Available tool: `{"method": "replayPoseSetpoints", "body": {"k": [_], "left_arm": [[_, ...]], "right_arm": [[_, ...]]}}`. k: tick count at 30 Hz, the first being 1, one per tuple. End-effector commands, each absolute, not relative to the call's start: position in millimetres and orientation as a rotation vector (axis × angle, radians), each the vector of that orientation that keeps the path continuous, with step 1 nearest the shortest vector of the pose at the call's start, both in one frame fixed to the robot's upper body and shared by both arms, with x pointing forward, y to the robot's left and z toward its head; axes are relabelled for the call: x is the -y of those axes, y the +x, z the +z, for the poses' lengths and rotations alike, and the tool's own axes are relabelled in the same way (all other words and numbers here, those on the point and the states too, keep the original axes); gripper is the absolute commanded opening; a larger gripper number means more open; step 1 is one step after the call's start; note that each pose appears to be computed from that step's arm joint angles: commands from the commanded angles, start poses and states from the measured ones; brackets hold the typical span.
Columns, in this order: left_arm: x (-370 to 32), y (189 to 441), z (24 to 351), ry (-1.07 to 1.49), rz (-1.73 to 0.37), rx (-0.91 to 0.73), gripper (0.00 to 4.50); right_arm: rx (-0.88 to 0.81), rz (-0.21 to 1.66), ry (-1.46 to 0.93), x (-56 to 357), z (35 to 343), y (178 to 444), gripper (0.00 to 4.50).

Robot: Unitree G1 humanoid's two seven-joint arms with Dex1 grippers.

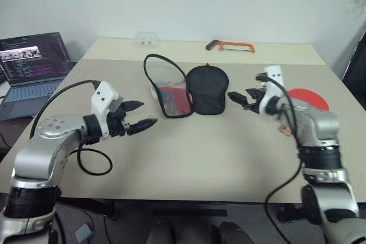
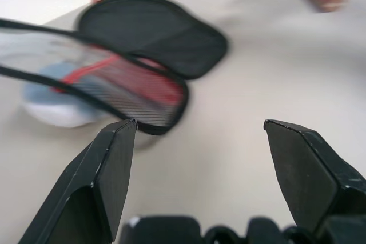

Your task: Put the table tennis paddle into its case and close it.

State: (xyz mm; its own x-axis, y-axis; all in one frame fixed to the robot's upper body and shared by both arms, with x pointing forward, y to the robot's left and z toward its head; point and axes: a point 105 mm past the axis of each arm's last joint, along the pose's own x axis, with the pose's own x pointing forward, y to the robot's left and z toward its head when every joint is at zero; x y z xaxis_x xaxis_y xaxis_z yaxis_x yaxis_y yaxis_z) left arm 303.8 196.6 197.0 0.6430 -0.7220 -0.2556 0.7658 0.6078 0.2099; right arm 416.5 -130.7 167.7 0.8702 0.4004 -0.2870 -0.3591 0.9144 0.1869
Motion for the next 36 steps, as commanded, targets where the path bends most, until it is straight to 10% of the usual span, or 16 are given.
{"method": "replayPoseSetpoints", "body": {"k": [1, 20, 34, 36], "left_arm": [[-205, 299, 209, 0.353, -0.842, -0.112, 3.87], [-203, 289, 199, 0.341, -0.792, -0.132, 3.87], [-206, 295, 197, 0.354, -0.768, -0.127, 3.92], [-206, 297, 198, 0.356, -0.767, -0.125, 3.92]], "right_arm": [[-0.331, 0.295, 0.151, 133, 168, 430, 4.5], [-0.401, 0.366, 0.18, 76, 142, 442, 4.5], [-0.395, 0.33, 0.144, 80, 140, 445, 0.11], [-0.389, 0.316, 0.134, 84, 141, 446, 0.04]]}}
